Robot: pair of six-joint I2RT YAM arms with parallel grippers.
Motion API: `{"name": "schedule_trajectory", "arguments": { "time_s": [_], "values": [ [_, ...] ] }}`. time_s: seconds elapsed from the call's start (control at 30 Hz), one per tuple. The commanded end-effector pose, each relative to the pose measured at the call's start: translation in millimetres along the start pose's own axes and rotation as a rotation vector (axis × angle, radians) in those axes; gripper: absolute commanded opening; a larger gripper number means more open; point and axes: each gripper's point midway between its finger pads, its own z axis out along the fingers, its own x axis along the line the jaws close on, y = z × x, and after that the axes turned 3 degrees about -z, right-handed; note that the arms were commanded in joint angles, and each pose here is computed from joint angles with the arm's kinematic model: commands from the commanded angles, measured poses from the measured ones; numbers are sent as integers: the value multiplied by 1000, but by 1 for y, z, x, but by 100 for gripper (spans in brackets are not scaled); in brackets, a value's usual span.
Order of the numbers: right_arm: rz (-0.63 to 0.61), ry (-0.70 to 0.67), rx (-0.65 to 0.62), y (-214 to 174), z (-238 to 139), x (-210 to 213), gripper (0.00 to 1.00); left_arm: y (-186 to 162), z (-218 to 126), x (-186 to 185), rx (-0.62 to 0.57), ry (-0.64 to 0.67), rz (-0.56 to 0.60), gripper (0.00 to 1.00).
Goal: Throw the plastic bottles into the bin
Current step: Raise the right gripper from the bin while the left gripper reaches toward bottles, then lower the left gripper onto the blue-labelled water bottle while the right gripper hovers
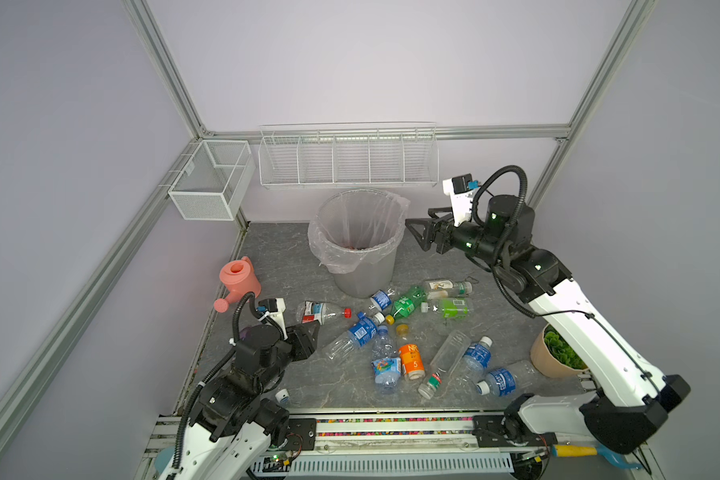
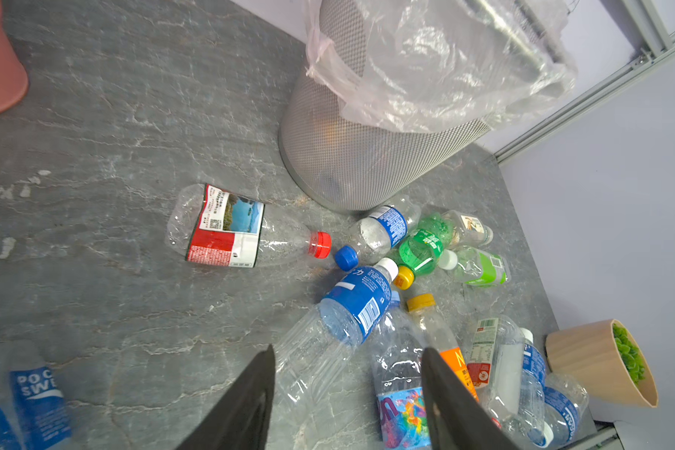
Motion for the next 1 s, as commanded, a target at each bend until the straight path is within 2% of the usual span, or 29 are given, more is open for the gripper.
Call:
{"name": "schedule_trajectory", "arguments": {
  "time_s": [0.0,0.17,0.33,0.47,0.77,0.97],
  "values": [
    [58,33,-17,-3,-20,3,89,-19,20,-7,98,-32,-14,60],
    [80,-45,58,-44,-25,-17,89,-47,48,-18,217,-66,-36,61],
    [81,-142,76,-69,-40,-37,89,-64,62,-18,298,-31,18,64],
    [93,-159,91,-89,-48,-44,89,-80,74,-15,388,3,29,66],
    [90,-120,203,-142,-59,-41,89,-77,89,-10,417,86,107,77],
    [95,-112,213,-160,-69,-40,89,-77,103,-10,449,120,153,81]
  ]
}}
